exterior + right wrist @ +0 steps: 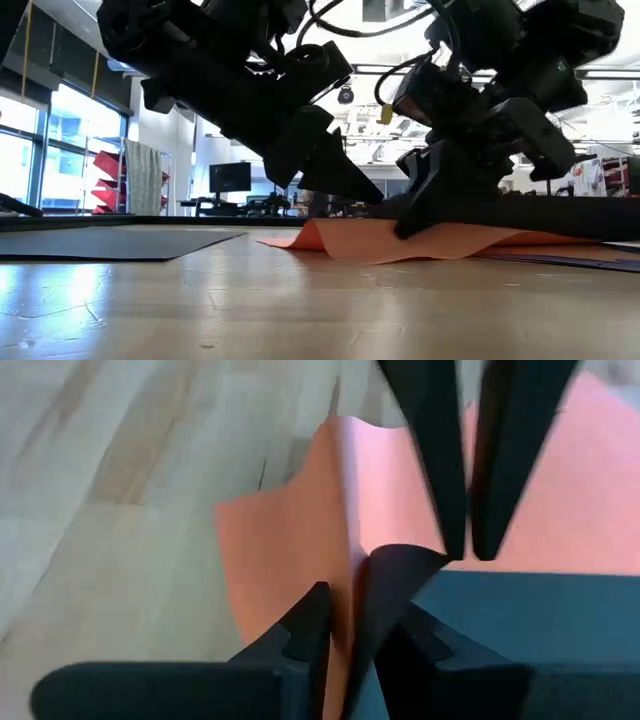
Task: Organize paper
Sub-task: Stack the right black paper on top of the left black paper
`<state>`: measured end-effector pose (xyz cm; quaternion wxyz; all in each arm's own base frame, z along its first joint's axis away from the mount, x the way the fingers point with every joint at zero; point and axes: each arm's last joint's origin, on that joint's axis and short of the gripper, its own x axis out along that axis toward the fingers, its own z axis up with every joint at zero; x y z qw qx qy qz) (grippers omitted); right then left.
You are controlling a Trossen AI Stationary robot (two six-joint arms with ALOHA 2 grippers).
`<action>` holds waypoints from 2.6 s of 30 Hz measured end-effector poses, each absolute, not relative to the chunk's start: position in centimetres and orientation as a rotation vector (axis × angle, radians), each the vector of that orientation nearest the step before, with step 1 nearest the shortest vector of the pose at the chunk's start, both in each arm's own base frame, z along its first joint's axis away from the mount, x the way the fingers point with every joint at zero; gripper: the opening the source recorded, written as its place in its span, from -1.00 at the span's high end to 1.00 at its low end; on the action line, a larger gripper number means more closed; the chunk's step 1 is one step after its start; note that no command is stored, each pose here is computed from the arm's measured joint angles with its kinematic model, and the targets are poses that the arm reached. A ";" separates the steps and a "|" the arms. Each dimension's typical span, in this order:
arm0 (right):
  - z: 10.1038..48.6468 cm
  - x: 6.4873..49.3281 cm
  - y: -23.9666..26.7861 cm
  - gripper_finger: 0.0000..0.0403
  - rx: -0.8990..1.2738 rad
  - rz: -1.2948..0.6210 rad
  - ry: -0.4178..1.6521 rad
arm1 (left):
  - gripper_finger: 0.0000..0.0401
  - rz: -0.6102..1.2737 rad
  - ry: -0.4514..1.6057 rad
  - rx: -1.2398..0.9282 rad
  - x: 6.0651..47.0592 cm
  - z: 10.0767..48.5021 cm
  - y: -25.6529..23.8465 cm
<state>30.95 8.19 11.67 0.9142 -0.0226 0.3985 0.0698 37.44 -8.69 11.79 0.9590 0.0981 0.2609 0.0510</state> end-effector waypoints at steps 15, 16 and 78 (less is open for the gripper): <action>12.2 31.4 7.9 0.74 -0.047 -0.001 0.836 | 0.63 0.049 0.526 0.194 37.2 12.1 -9.4; 12.2 31.4 7.9 0.75 -0.048 -0.001 0.838 | 0.59 0.048 0.529 0.196 37.2 12.0 -9.4; 16.7 31.7 10.1 1.00 -0.327 0.010 0.517 | 1.00 0.562 0.660 1.145 32.9 13.4 -17.4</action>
